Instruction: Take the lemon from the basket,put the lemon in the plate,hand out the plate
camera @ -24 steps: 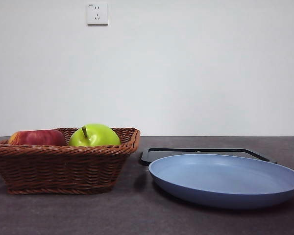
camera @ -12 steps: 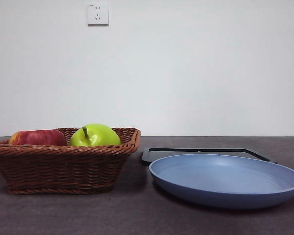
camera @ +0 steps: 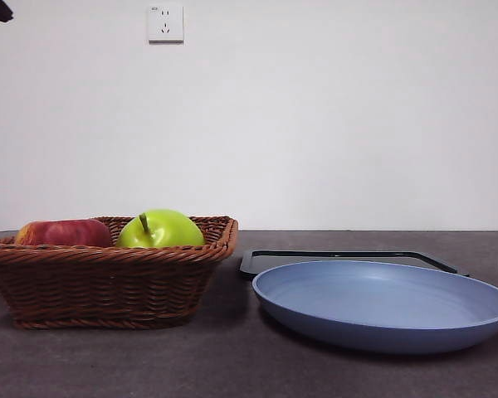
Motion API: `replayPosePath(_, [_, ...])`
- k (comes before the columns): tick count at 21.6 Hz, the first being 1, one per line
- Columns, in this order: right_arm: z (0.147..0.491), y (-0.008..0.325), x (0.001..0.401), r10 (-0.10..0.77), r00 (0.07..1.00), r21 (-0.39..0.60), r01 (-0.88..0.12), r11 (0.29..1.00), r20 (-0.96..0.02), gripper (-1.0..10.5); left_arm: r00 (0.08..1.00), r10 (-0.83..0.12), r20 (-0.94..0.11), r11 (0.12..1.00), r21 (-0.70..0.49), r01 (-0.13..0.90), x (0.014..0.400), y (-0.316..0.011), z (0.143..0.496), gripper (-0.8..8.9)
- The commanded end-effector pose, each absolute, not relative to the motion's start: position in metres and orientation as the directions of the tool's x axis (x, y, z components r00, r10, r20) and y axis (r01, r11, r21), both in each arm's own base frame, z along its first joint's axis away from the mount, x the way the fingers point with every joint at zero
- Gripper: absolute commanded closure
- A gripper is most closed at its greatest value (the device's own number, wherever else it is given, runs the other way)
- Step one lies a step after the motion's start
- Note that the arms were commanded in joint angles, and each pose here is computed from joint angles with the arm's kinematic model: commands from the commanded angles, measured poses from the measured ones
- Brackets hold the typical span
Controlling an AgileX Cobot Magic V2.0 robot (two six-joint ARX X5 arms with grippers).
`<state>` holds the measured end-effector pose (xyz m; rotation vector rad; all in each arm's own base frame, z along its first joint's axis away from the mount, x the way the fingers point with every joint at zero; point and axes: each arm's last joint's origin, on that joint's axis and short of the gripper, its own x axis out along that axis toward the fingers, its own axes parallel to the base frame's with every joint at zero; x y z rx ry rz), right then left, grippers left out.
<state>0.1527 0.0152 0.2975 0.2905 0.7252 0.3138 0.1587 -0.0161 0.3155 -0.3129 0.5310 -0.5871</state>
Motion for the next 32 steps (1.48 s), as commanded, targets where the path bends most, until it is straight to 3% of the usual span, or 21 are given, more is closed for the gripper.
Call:
replayPosePath(1, [0.292, 0.016, 0.162, 0.403, 0.656, 0.374, -0.194, 0.907, -0.638, 9.2, 0.697, -0.608, -0.38, 0.788, -0.395, 0.472, 0.159, -0.017, 0.318, 8.03])
replayPosePath(3, [0.285, 0.017, 0.169, 0.405, 0.621, 0.383, -0.177, 0.907, -0.671, 8.8, 0.693, -0.61, -0.384, 0.788, -0.386, 0.48, 0.159, -0.017, 0.318, 7.71])
replayPosePath(7, [0.269, 0.017, 0.186, 0.401, 0.55, 0.393, -0.139, 0.909, -0.733, 6.6, 0.694, -0.605, -0.39, 0.791, -0.389, 0.472, 0.159, -0.017, 0.317, 5.14])
replayPosePath(15, [0.222, 0.031, 0.224, 0.409, 0.347, 0.397, -0.107, 0.911, -0.844, 6.5, 0.691, -0.606, -0.394, 0.79, -0.398, 0.466, 0.159, -0.017, 0.317, 4.99])
replayPosePath(23, [0.169, 0.04, 0.255, 0.409, 0.199, 0.403, -0.07, 0.912, -0.891, 7.1, 0.691, -0.606, -0.395, 0.791, -0.399, 0.465, 0.159, -0.017, 0.317, 4.99])
replayPosePath(32, [0.158, 0.041, 0.26, 0.405, 0.18, 0.401, -0.061, 0.914, -0.896, 9.4, 0.691, -0.605, -0.395, 0.791, -0.398, 0.465, 0.159, -0.017, 0.317, 5.03])
